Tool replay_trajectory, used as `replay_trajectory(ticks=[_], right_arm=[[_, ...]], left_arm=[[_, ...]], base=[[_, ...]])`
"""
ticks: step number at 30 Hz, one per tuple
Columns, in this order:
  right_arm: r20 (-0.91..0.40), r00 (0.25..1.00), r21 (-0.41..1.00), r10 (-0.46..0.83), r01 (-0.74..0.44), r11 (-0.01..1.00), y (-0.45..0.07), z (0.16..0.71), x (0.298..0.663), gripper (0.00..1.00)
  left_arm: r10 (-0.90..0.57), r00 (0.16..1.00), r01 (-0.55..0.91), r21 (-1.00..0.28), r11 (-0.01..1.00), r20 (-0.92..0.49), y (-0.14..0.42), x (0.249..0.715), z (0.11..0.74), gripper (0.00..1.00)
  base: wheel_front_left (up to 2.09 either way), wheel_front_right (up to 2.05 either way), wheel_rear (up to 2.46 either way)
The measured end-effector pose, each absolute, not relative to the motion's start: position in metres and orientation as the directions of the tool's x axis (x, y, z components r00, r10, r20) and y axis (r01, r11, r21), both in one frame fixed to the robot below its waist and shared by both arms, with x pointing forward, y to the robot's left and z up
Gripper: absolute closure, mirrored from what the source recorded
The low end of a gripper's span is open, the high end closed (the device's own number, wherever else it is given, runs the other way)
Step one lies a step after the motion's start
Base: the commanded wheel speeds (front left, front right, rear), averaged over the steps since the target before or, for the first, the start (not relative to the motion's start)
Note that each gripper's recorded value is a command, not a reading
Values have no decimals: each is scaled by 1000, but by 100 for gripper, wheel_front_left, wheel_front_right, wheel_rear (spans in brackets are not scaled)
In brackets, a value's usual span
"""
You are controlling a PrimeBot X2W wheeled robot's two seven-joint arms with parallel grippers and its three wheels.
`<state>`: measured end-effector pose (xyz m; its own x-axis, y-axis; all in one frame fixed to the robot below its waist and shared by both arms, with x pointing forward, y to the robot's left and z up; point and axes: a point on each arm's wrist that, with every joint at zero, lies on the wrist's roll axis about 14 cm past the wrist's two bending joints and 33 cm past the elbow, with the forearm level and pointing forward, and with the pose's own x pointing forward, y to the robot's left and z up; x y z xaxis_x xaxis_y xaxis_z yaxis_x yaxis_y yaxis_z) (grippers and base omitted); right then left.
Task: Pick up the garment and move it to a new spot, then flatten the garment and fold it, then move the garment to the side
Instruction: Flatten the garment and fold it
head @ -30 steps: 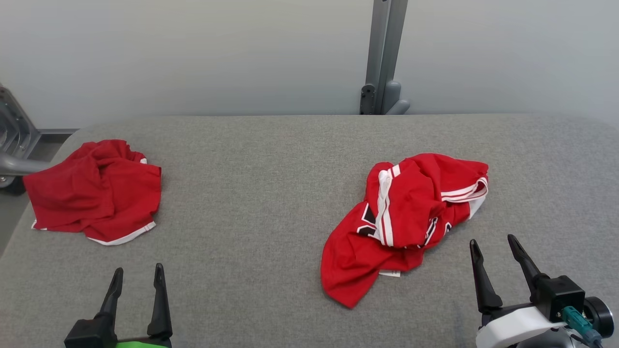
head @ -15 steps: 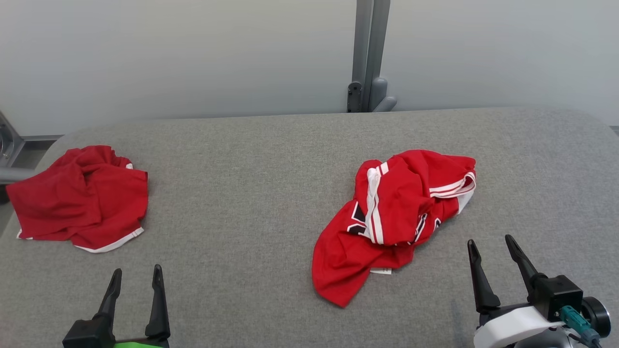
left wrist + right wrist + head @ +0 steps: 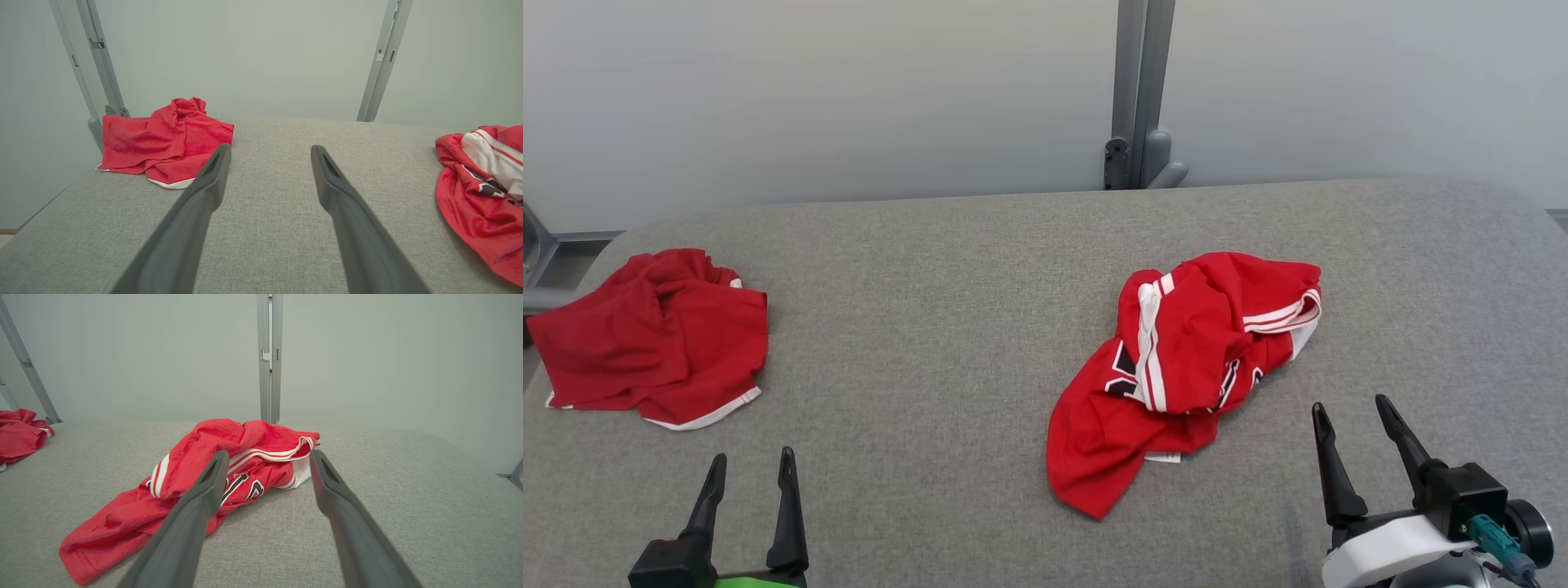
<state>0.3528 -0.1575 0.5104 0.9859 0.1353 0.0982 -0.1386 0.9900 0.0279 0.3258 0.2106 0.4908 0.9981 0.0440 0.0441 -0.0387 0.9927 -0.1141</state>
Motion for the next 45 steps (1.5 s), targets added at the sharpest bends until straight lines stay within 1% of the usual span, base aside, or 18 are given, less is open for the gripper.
replay_trajectory(ticks=[19,23,26,29,31,35,37,41,45], right_arm=[[102,986,27,131,-135,990,-159,512,355,0],[105,986,23,129,-132,991,-159,513,355,0],[115,985,18,124,-127,992,-161,516,355,0],[129,986,17,106,-109,994,-166,521,356,0],[135,987,16,88,-91,996,-173,523,355,0],[131,989,21,63,-67,998,-180,522,358,0],[124,991,25,47,-50,998,-185,520,358,0],[101,995,31,-5,2,1000,-202,512,353,0],[76,996,28,-40,38,999,-213,505,350,0]], left_arm=[[35,998,-30,-110,994,48,209,332,492,0],[-26,995,39,-126,991,98,188,344,508,0],[-126,987,142,-174,974,100,152,352,509,0],[-276,960,280,-256,925,52,103,359,504,0],[-347,938,324,-351,878,-1,78,365,498,0],[-467,857,331,-461,824,-219,46,366,455,0],[-518,800,339,-486,806,-301,30,363,437,0],[-578,720,313,-563,765,-385,11,356,413,0],[-605,660,295,-587,754,-446,3,350,394,0]], base=[[0,0,0],[0,0,0],[0,0,0],[0,0,0],[0,0,0],[0,0,0],[0,0,0],[0,0,0],[0,0,0]])
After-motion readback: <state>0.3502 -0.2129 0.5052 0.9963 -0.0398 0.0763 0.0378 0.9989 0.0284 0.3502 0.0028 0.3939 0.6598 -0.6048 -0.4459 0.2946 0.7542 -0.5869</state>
